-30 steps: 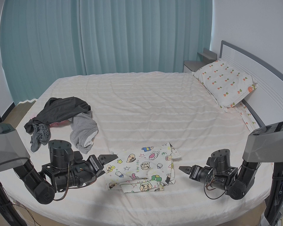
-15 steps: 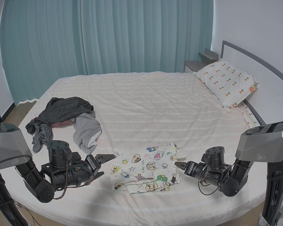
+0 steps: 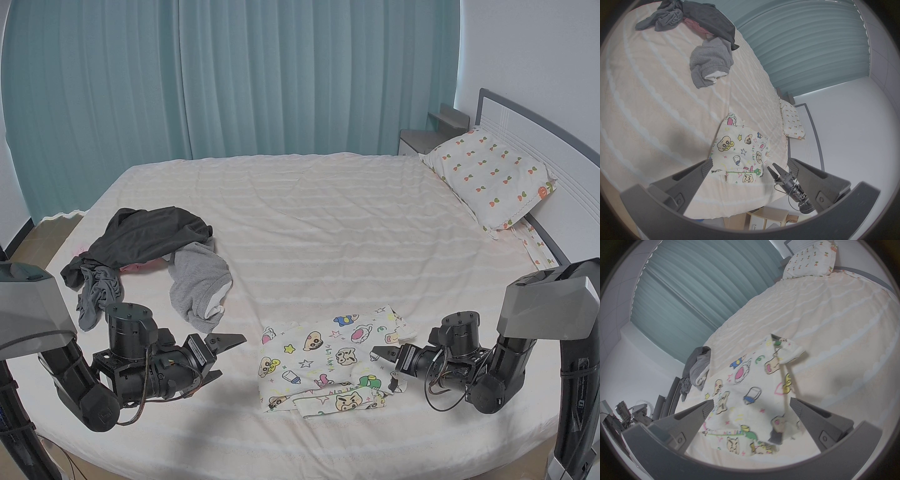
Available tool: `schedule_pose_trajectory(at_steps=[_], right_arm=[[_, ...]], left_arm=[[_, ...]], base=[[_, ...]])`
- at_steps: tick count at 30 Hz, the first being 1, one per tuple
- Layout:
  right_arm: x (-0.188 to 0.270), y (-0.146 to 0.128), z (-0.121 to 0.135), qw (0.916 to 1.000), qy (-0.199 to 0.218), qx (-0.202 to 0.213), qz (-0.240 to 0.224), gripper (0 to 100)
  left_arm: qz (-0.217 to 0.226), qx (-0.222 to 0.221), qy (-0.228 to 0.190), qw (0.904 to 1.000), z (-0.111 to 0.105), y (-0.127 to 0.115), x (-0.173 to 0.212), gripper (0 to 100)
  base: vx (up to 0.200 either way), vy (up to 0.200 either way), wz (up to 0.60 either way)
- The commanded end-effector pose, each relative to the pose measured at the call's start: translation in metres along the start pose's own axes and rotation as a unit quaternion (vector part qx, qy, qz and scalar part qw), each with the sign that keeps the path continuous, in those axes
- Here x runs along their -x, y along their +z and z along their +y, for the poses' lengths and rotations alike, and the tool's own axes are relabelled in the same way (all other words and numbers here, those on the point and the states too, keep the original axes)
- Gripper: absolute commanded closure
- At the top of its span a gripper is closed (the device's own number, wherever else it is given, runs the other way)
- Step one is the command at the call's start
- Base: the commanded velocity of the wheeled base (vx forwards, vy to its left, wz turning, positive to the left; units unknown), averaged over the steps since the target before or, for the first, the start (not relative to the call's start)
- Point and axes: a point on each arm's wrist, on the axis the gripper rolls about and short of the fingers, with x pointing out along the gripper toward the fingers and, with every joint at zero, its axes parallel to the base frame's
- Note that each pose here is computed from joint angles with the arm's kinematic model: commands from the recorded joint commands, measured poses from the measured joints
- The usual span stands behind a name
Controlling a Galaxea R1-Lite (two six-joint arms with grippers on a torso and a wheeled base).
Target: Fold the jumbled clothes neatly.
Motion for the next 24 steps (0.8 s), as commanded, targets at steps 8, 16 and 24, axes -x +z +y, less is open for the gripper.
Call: schedule_pose_trajectory(at_steps=[8, 16, 24], right_arm=[[0.004, -0.014, -0.005, 0.9998, -0.006, 0.009, 0.017, 0], [-0.001, -0.022, -0.009, 0.9993, -0.01, 0.023, 0.029, 0], [-0.012, -0.032, -0.019, 0.9973, -0.01, 0.061, 0.038, 0]], left_arm=[[-0.006, -0.005, -0.009, 0.9999, 0.004, -0.003, -0.002, 0], [-0.004, -0.004, -0.006, 1.0, 0.006, -0.003, -0.003, 0], [-0.002, -0.003, -0.004, 1.0, 0.008, -0.003, -0.005, 0]], base=[[0.0, 0.0, 0.0], [0.0, 0.0, 0.0], [0.0, 0.0, 0.0]])
